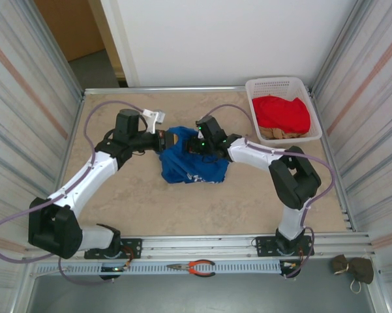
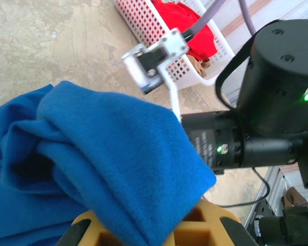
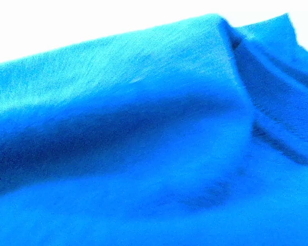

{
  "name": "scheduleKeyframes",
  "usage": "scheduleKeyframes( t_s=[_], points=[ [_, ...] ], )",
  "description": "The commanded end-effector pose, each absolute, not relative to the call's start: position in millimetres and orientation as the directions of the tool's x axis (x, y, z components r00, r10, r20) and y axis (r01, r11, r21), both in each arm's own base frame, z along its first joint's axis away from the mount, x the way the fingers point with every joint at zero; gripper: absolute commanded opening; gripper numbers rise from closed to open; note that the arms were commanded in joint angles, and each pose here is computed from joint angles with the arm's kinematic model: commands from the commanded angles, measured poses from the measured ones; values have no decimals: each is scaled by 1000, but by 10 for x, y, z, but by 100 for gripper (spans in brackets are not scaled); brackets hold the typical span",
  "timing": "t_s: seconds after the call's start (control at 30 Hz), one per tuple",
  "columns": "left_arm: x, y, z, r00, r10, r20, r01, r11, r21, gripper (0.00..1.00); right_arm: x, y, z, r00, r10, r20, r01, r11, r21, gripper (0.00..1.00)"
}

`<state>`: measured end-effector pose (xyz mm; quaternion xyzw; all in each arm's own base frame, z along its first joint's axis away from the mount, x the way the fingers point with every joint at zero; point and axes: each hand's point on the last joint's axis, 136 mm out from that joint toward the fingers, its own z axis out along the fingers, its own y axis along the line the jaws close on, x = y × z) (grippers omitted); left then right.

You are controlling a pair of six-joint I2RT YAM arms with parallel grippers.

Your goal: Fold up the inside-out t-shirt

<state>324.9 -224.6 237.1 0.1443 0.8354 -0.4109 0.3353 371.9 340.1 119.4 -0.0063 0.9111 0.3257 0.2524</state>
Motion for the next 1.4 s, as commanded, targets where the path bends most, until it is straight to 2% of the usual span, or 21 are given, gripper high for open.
scheduleKeyframes(
  t_s=[0.0,0.23,0.27,0.3,0.37,0.43,0.53,0.63,0.8,0.93,1.23,1.37],
  points=[
    [3428,-1995,2386,-720,-137,-680,443,663,-604,0,3668,3356,1706,-849,166,-502,-244,719,651,0],
    [3969,-1575,2037,-748,-197,-634,286,766,-575,0,3120,3153,2689,-807,153,-571,-376,612,696,0],
    [4069,-1544,2011,-748,-194,-634,275,779,-563,3,3069,3137,2825,-798,159,-582,-392,596,701,0],
    [4158,-1524,1982,-751,-190,-633,265,790,-552,9,3031,3120,2966,-787,170,-593,-408,577,708,0],
    [4348,-1509,1917,-765,-177,-619,250,805,-538,36,2981,3088,3244,-763,204,-614,-437,537,722,0],
    [4460,-1514,1896,-780,-164,-604,244,809,-535,54,3006,3055,3422,-749,238,-619,-449,504,738,0],
    [4446,-1539,1959,-782,-163,-602,250,802,-542,67,3093,3021,3403,-752,245,-612,-438,509,741,0],
    [4219,-1507,2080,-763,-212,-611,237,787,-569,76,3174,2981,3220,-774,257,-579,-401,509,762,0],
    [3663,-1704,2206,-753,-270,-600,243,734,-634,84,3182,2972,2973,-797,247,-552,-377,511,773,0],
    [3436,-2029,2118,-785,-229,-575,267,712,-649,85,3131,2932,2842,-803,236,-547,-368,526,767,0],
    [3585,-2419,1597,-874,-203,-441,126,782,-610,89,3060,2898,2746,-810,235,-537,-349,543,764,0],
    [3707,-2618,1397,-892,-224,-392,89,764,-639,90,3037,2911,2758,-811,227,-539,-353,545,760,0]
  ],
)
